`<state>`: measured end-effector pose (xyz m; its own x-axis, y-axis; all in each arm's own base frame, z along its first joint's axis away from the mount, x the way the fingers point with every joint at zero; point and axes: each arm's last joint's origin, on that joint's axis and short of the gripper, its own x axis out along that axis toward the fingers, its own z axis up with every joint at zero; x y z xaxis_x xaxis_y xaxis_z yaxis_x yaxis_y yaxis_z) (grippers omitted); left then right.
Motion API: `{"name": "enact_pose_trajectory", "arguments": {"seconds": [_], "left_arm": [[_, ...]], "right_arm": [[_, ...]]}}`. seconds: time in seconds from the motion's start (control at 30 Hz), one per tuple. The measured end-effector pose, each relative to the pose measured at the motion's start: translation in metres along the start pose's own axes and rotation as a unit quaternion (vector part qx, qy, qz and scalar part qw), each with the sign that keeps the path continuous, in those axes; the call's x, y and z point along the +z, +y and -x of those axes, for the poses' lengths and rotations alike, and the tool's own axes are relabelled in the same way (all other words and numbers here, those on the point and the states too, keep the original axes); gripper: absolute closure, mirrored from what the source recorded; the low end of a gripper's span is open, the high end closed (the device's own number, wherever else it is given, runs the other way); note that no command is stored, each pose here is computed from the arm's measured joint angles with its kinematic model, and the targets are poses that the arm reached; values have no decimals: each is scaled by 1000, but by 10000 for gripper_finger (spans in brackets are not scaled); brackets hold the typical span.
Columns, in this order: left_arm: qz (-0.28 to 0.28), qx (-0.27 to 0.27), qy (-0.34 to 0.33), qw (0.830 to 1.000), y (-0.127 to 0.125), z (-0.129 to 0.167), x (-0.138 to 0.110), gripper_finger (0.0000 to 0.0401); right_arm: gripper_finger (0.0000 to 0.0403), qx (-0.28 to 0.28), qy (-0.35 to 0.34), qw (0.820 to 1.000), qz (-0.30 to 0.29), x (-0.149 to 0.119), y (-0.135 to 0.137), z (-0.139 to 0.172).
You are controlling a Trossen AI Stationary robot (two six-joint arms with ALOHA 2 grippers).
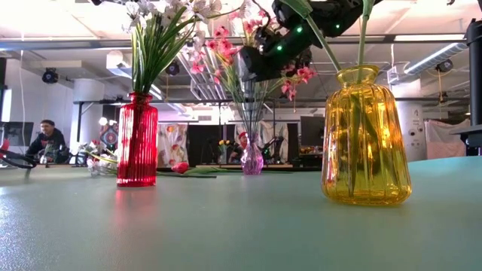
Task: Sort flowers into vase by color
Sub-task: Put the pink flower into the purple flower vase
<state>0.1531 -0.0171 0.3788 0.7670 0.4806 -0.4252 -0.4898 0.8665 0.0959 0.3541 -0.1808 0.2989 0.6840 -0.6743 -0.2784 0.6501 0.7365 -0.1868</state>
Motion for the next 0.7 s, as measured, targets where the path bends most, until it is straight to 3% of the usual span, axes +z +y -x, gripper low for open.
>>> {"name": "enact_pose_trajectory", "arguments": {"seconds": [0.43, 0.7], "left_arm": [[0, 0, 0, 1000, 0, 0, 0, 208], [0, 0, 0, 1000, 0, 0, 0, 208]], "right_arm": [[138, 12, 17, 999, -32, 11, -4, 23], [154, 19, -8, 999, -29, 17, 1, 26]]}}
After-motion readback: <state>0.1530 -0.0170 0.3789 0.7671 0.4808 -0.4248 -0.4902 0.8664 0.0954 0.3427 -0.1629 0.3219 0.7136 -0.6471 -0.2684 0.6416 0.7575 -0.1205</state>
